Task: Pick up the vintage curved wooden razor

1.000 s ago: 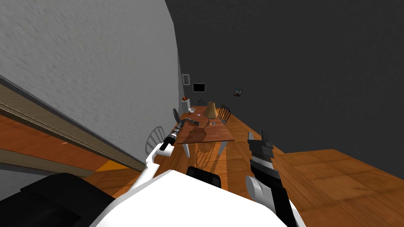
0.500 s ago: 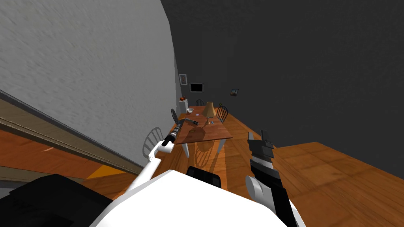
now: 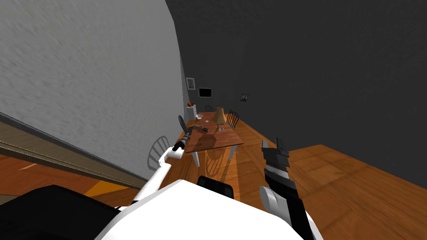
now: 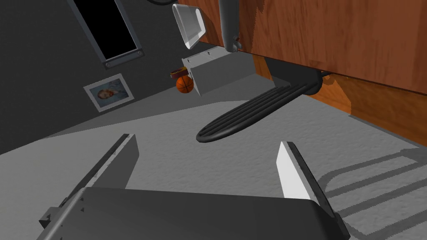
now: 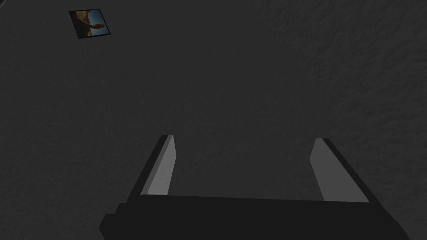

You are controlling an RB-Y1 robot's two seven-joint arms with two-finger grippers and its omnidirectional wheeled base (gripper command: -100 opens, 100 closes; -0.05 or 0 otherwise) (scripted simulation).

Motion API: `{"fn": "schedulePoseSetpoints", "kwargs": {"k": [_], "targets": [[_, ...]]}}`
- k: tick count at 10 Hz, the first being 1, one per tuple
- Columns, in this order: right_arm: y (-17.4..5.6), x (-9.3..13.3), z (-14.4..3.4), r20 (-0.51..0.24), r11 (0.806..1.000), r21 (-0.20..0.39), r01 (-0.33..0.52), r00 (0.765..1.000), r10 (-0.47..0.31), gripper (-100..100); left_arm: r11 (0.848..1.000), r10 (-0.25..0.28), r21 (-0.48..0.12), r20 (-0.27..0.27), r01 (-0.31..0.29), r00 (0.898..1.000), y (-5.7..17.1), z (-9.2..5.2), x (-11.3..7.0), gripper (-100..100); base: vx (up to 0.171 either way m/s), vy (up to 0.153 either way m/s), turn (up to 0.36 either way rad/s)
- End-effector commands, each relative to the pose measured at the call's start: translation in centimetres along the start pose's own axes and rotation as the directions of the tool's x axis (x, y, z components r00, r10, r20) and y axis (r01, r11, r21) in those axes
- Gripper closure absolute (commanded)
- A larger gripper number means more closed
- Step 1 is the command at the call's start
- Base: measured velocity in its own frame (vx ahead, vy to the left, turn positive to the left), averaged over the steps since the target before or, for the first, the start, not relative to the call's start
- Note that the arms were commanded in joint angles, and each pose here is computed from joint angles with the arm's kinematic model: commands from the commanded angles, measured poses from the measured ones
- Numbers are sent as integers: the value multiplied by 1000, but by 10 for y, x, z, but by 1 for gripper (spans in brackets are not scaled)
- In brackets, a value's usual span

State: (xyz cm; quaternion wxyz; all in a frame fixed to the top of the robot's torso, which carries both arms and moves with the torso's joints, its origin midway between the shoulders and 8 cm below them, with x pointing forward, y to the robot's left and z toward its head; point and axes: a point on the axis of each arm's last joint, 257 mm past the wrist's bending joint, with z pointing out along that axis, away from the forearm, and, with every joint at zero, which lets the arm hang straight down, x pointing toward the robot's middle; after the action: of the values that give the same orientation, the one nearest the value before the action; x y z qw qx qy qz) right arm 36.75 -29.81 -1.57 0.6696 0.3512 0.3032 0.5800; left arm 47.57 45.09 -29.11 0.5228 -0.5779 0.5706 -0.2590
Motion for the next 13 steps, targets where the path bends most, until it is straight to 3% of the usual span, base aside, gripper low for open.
{"fn": "schedulePoseSetpoints", "kwargs": {"k": [1, 4, 8, 9, 10, 11, 12, 13], "targets": [[0, 0, 0, 0, 1000, 0, 0, 1000, 0, 0, 998, -30, -61, 14, 31, 999, 14, 10, -8, -100, -22, 22, -152], [0, 0, 0, 0, 1000, 0, 0, 1000, 0, 0, 986, -58, -154, 32, 62, 998, 40, 16, -14, -100, -16, 24, -92], [0, 0, 0, 0, 1000, 0, 0, 1000, 0, 0, 952, -117, -275, 71, 132, 991, 72, 26, -25, -100, -9, 22, -108], [0, 0, 0, 0, 1000, 0, 0, 1000, 0, 0, 932, -149, -319, 92, 171, 985, 84, 30, -29, -100, -3, 20, -138], [0, 0, 0, 0, 1000, 0, 0, 1000, 0, 0, 928, -148, -331, 94, 171, 985, 87, 29, -29, -100, -2, 20, -86], [0, 0, 0, 0, 1000, 0, 0, 1000, 0, 0, 904, -179, -372, 117, 210, 977, 98, 31, -33, -100, 3, 24, -109], [0, 0, 0, 0, 1000, 0, 0, 1000, 0, 0, 900, -178, -381, 119, 211, 977, 102, 30, -33, -100, 4, 19, -86], [0, 0, 0, 0, 1000, 0, 0, 1000, 0, 0, 871, -209, -423, 145, 251, 967, 113, 32, -36, -100, 10, 18, -147]]}}
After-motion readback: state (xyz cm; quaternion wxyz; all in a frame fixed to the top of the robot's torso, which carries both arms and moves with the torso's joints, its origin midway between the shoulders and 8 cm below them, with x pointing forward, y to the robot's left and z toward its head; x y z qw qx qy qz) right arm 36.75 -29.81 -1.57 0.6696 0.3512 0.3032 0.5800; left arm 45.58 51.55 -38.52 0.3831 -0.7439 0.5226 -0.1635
